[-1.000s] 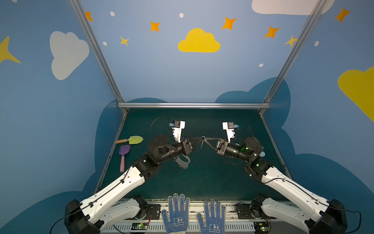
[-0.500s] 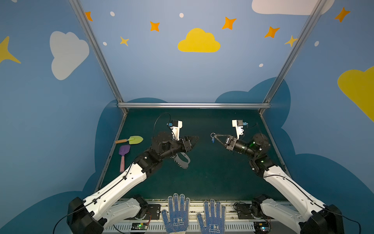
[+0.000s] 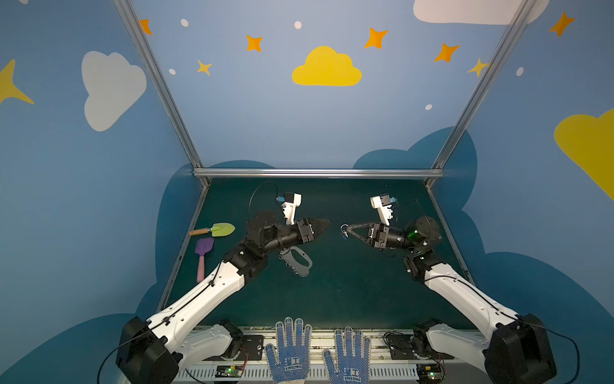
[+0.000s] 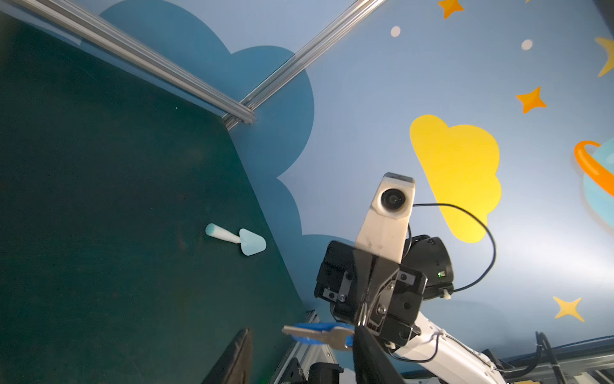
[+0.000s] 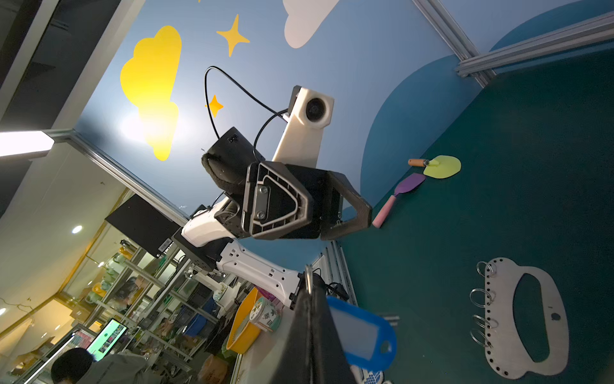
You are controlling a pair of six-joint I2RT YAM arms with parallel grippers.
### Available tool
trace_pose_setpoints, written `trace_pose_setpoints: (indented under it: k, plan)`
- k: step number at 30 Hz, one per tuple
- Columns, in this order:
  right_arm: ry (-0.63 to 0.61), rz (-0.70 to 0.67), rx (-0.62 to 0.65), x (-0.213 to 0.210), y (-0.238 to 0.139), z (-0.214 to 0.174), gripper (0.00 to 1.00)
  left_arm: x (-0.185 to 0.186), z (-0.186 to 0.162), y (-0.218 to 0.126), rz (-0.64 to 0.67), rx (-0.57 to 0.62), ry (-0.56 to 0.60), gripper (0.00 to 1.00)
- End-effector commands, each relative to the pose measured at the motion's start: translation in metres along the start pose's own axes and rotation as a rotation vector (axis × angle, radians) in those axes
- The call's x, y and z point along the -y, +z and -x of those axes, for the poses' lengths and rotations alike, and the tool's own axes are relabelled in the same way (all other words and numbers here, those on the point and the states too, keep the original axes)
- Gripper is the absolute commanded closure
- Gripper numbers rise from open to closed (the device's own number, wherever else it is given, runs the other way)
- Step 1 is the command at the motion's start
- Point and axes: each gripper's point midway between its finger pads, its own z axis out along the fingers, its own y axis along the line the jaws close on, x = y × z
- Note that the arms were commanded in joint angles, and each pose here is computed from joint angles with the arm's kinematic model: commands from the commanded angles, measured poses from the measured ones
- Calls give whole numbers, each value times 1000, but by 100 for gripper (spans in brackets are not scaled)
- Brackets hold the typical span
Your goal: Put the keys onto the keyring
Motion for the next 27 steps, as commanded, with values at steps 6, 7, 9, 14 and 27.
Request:
trace_pose_setpoints:
  k: [6, 7, 9, 14, 27]
  plan:
    - [-24, 177, -30, -23, 5, 16, 100, 31, 4, -8, -167, -26, 5, 45]
    - [-15, 182, -29, -20, 5, 17, 100, 29, 5, -8, -164, -25, 4, 45]
    - [2, 191, -23, -13, 5, 21, 100, 26, 5, -7, -157, -24, 0, 47]
    - [20, 184, -37, -1, 10, 22, 100, 14, 6, -6, -118, -25, -25, 51]
    - [111, 63, -10, 59, 1, 19, 100, -90, -5, -16, 304, 8, -180, 48]
